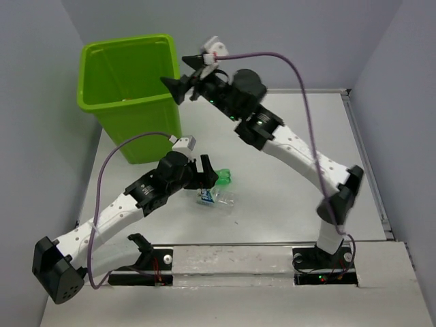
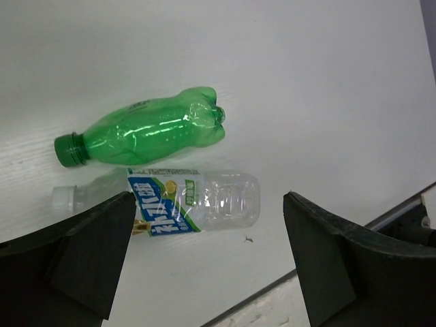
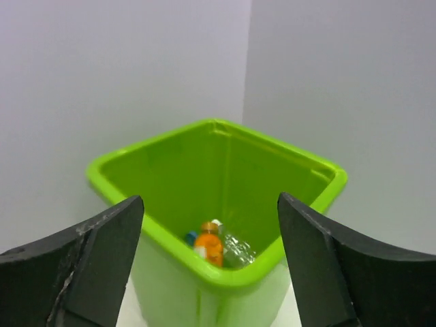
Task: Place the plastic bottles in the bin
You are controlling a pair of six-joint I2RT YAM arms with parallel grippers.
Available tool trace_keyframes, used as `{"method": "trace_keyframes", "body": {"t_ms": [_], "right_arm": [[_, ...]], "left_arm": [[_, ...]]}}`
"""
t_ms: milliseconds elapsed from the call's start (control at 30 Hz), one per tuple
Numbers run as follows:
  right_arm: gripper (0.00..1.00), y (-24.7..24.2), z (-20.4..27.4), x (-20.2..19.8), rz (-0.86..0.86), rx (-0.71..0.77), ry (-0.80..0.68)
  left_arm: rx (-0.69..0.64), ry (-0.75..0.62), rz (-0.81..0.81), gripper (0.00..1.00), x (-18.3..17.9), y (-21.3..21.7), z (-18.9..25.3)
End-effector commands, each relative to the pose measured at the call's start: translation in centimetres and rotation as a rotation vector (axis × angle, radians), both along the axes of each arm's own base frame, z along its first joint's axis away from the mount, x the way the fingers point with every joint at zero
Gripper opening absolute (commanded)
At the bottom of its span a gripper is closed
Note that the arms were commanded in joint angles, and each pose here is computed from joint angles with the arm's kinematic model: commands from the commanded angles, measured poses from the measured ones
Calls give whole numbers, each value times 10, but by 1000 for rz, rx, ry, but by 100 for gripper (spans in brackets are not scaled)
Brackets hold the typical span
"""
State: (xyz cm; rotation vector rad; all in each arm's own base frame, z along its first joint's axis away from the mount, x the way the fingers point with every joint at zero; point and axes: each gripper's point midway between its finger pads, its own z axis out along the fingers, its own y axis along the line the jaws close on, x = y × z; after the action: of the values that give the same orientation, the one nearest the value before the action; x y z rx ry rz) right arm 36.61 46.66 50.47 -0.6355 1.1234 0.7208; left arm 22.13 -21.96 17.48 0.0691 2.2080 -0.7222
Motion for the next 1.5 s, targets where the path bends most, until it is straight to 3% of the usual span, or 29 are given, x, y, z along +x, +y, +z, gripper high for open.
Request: {"method": "trace_keyframes", "body": {"t_ms": [0,33,67,133,167,200,300,433,700,933,1100,1233,1467], "right_arm": [[80,-100,43,-68,49,109,-57],[72,-114,30,-75,50,101,-29],[67,-123,-24,-71,42,43,71],[59,-158,-28,-103,53,101,131],[59,-162,-73,-106,43,56,206],[59,-179,-72,-122,42,87,212],[56,-204,-132,-137,-2,85,367],[56,-224,-203,-161,-7,36,538],[61,-237,-254,-194,50,-11,649],[68,-233,-271,-196,57,-27,709],[75,-224,-282,-199,95,-73,745],[89,-215,-299,-199,123,-140,783],[95,-200,-333,-190,129,-223,857]], "left_arm": [[124,-135,-12,99,21,2,28],[166,-123,-25,99,23,2,20],[178,-144,-40,99,27,-2,28],[266,-151,-92,99,33,-6,17],[291,-161,-108,99,38,-9,18],[325,-159,-122,99,41,-9,14],[482,-133,-180,99,55,-11,-16],[553,-160,-271,99,63,-19,-29],[591,-166,-408,99,72,-41,-41],[707,12,-483,99,73,-44,-101],[768,50,-450,98,79,-38,-121],[789,51,-430,76,84,-36,-124],[754,-12,-377,45,91,-37,-95]]}}
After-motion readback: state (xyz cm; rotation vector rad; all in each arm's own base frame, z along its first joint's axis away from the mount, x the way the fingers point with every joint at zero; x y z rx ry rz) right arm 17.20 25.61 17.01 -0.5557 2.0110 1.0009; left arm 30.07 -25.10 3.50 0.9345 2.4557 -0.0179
